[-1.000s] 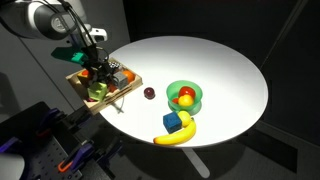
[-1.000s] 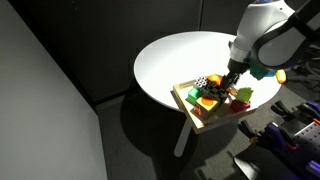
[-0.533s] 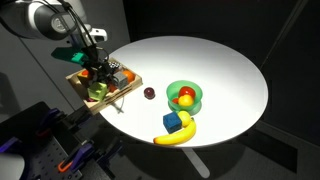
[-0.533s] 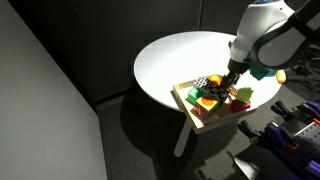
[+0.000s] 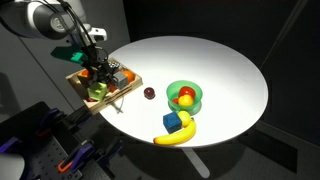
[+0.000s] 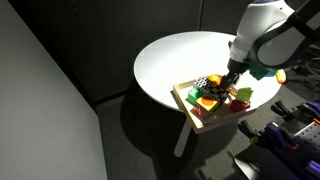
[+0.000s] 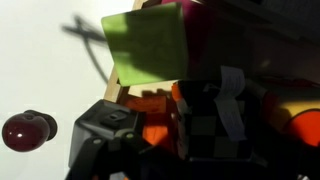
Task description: Put the grey and yellow blocks in the box.
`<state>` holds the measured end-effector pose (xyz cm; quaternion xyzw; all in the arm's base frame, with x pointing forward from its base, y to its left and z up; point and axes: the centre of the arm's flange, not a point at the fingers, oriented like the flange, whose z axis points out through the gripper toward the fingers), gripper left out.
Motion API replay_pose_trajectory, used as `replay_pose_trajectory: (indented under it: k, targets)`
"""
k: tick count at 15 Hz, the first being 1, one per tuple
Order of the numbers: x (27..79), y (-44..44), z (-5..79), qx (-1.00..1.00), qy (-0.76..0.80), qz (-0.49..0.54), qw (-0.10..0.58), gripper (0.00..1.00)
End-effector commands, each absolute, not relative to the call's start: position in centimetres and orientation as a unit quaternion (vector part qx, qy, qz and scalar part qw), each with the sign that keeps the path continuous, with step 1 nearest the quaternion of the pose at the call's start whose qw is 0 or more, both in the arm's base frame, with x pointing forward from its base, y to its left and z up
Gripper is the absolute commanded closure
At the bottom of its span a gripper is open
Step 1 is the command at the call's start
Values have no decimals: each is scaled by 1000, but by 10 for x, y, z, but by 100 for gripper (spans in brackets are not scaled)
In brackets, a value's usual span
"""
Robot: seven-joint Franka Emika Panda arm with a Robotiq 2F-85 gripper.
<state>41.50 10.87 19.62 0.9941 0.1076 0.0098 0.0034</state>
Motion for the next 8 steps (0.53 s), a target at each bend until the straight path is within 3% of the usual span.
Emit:
replay_pose_trajectory:
  k: [1, 8]
  targets:
    - [407, 112, 219, 994, 100, 30, -9, 0]
    - [396, 111, 248, 995, 84, 45, -6, 0]
